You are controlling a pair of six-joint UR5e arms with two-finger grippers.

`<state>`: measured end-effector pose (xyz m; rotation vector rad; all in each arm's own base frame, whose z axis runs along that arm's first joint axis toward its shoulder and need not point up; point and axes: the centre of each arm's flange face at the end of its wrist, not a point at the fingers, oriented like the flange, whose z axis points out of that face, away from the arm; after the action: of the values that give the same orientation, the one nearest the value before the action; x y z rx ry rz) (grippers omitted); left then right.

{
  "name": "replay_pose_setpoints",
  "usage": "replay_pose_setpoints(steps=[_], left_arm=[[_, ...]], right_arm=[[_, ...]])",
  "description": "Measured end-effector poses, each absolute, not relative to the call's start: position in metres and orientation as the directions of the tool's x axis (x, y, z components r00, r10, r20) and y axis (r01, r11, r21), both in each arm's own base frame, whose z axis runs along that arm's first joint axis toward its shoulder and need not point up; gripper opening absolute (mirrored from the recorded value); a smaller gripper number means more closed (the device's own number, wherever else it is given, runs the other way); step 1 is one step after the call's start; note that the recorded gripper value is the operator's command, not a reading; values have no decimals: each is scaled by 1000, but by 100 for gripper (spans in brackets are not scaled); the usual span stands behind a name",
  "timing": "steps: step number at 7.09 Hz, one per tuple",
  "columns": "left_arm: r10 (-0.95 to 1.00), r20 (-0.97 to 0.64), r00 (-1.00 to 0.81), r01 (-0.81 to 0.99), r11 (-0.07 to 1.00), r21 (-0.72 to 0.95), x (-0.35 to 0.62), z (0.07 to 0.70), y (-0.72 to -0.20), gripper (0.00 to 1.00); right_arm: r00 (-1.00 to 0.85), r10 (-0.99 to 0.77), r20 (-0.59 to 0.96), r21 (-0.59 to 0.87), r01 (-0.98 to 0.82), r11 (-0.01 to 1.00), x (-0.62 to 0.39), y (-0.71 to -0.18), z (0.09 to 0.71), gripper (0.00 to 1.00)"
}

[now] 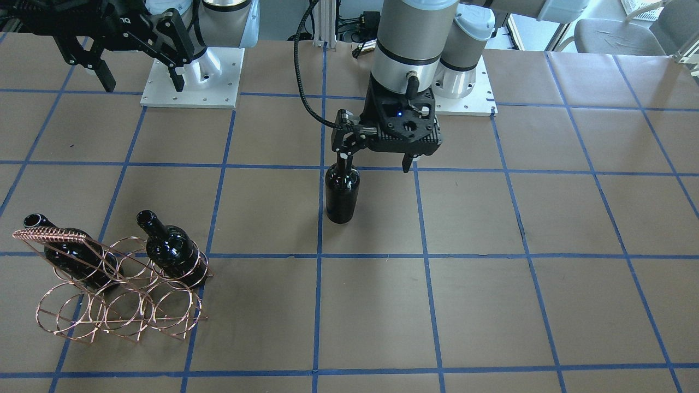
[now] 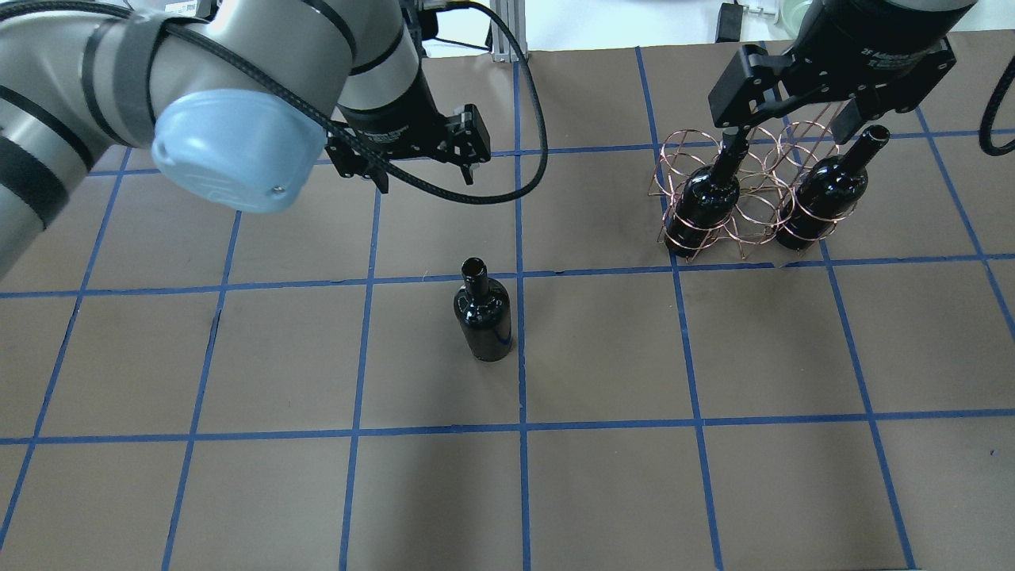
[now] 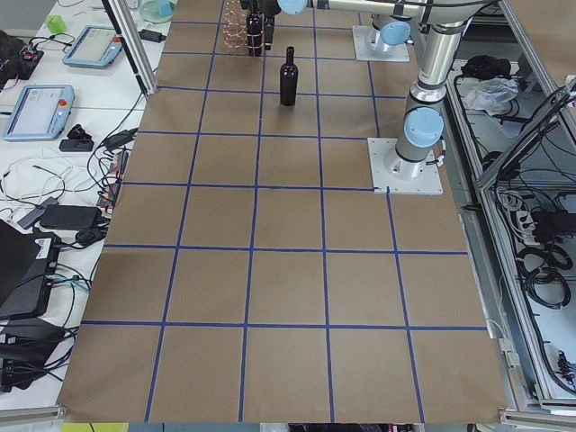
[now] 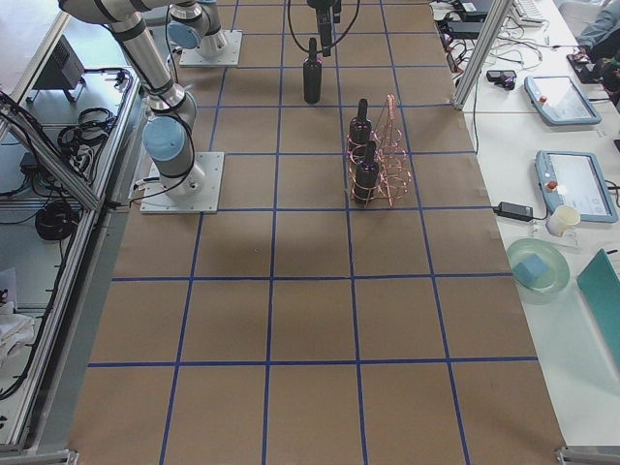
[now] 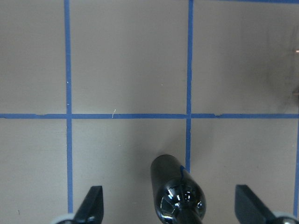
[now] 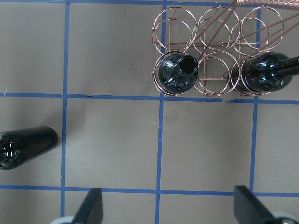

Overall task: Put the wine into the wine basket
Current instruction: 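Open the left gripper and raise it away while the right arm approaches the bottle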

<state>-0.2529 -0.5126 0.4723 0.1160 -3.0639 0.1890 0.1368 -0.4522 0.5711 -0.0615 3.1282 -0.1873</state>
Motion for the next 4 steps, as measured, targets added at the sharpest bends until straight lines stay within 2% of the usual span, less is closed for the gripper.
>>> replay_pose_setpoints(steps=[4], left_arm=[[-255, 71, -964, -264, 952, -159, -99, 489, -557, 100]], right_arm=[[-999, -2, -36, -127, 3, 992, 170, -454, 572, 100]])
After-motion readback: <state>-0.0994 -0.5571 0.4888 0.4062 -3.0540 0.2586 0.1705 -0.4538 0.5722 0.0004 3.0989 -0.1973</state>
